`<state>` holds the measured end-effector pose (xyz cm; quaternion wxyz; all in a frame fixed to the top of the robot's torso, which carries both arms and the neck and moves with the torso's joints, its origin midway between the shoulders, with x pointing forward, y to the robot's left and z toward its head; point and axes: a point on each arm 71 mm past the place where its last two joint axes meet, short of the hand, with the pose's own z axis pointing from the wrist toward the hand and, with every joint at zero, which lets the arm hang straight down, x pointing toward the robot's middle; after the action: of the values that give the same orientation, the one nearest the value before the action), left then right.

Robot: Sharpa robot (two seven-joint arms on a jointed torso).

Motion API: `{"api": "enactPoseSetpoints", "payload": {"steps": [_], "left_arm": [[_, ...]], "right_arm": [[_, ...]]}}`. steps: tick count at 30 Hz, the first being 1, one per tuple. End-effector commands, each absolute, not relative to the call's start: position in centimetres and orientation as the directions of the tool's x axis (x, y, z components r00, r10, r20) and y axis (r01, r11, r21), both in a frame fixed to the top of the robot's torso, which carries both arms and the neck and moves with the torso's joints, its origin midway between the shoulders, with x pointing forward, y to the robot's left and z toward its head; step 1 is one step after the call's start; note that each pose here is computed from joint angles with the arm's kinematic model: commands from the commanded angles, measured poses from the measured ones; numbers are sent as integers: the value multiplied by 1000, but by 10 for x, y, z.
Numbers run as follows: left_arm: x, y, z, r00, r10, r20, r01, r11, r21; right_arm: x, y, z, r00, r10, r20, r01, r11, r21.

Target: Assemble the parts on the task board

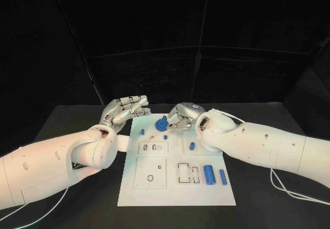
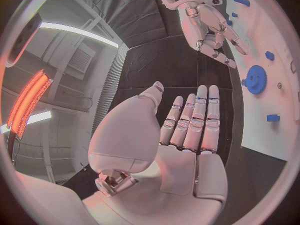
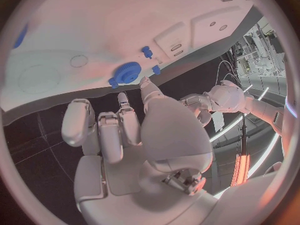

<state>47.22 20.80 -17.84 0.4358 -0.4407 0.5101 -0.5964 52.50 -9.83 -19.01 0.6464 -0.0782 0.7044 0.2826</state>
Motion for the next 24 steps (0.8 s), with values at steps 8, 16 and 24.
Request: {"api": "enactPoseSetpoints", "payload": {"steps": [8, 16, 24], "left_arm": [[473, 205, -177, -245, -966, 81, 81, -103, -991], [473, 205, -177, -245, -966, 80, 80, -103, -991], [473, 206, -177, -245, -966, 80, 80, -103, -992]], "right_arm": [[528, -80, -197, -244, 209, -947, -483, 820, 305], [532, -73, -203, -285, 159, -945, -469, 837, 282], [534, -73, -206, -299, 129, -945, -450, 855, 259]]}}
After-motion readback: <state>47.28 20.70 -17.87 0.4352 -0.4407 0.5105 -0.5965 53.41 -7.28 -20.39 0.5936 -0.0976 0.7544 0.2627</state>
